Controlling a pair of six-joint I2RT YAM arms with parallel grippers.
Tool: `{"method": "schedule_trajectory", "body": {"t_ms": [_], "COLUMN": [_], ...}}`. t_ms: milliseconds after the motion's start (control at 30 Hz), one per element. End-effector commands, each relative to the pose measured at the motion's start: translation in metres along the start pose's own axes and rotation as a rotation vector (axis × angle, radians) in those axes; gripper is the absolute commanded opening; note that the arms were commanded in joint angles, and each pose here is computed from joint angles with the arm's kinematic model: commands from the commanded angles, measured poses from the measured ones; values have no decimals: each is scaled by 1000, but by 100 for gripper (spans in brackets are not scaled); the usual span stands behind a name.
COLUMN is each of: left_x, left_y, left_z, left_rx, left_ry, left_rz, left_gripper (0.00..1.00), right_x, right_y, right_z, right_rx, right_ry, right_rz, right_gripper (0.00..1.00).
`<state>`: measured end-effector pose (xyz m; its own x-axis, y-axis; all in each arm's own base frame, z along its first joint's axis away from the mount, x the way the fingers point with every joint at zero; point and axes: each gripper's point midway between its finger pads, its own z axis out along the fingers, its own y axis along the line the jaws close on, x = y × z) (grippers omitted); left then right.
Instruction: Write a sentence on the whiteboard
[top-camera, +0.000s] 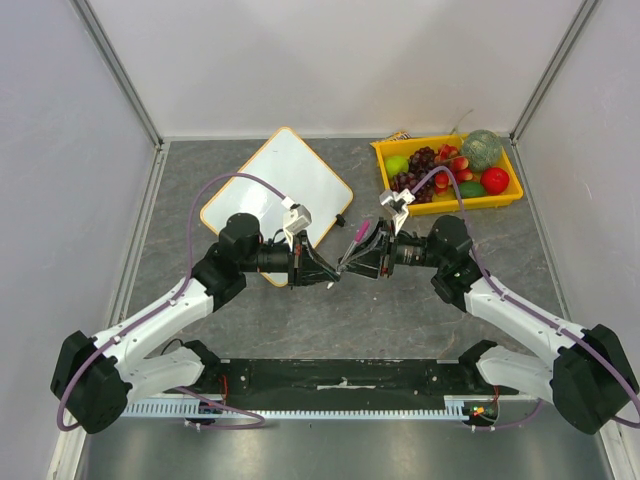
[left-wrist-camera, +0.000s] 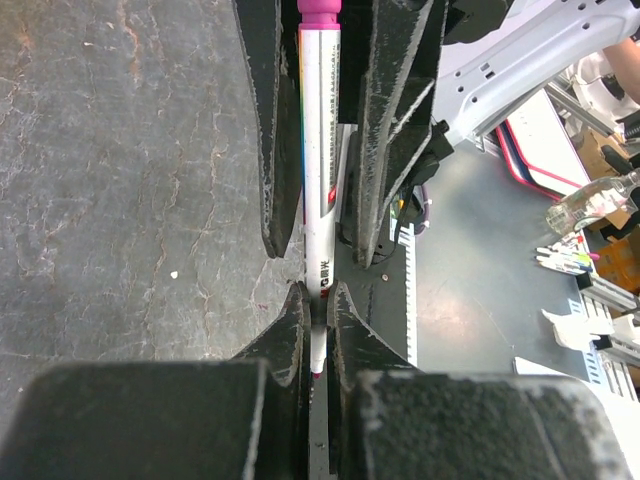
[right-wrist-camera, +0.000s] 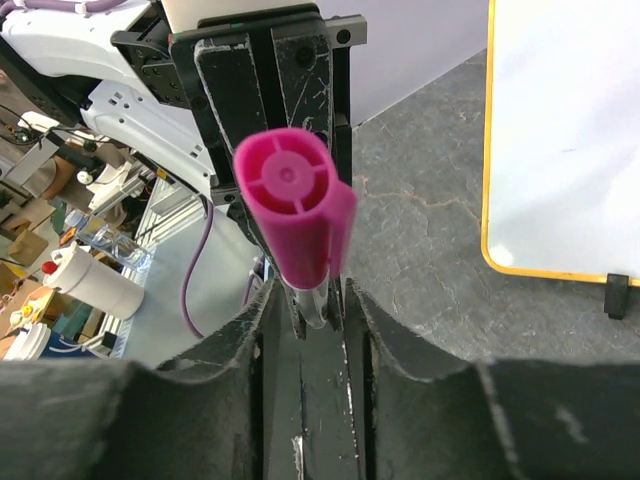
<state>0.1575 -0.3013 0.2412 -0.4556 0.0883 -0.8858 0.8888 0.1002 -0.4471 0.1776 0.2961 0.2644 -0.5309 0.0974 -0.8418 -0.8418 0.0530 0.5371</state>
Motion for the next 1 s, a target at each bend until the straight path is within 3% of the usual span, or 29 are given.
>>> {"method": "schedule_trajectory", "body": {"t_ms": [0,133,267,333,400,433,467,533,600,700,833,967], "left_x": [-5,-3,0,1,2,2,7,9,14,23,35,46], "left_y": [-12,-12,-10,-9,-6,-2,14,27,39,53,71,93], "left_z": [-1,-2,-2,-1,-1,-2,-5,-8,-13,-21,-29,-30], "left_rx": [50,52,50,45,23,-3,-101,-188,-268,-365,-476,-581], "left_ry": [-7,-1,5,11,10,2,-23,-46,-69,-113,-170,-154], "left_rz": [27,27,24,14,9,8,-26,-58,-91,-155,-293,-365], "left_gripper": [2,2,2,2,13,30,70,80,85,100,100,96], "right_x": [-12,-15,-17,-17,-16,-16,-12,-13,-18,-23,-27,-24], "right_y": [6,5,4,5,3,-2,-21,-37,-48,-67,-88,-100], "right_z": [2,2,2,2,1,1,-2,-8,-16,-35,-60,-72], "right_rx": [-20,-6,1,-5,6,29,140,241,327,454,536,554], "right_ry": [-8,-23,-37,-37,-40,-42,-24,-19,-38,-79,-120,-122], "right_rz": [-49,-49,-52,-51,-51,-50,-54,-68,-85,-86,-31,-1], "right_gripper": [31,20,0,0,0,0,0,0,0,0,0,0]}}
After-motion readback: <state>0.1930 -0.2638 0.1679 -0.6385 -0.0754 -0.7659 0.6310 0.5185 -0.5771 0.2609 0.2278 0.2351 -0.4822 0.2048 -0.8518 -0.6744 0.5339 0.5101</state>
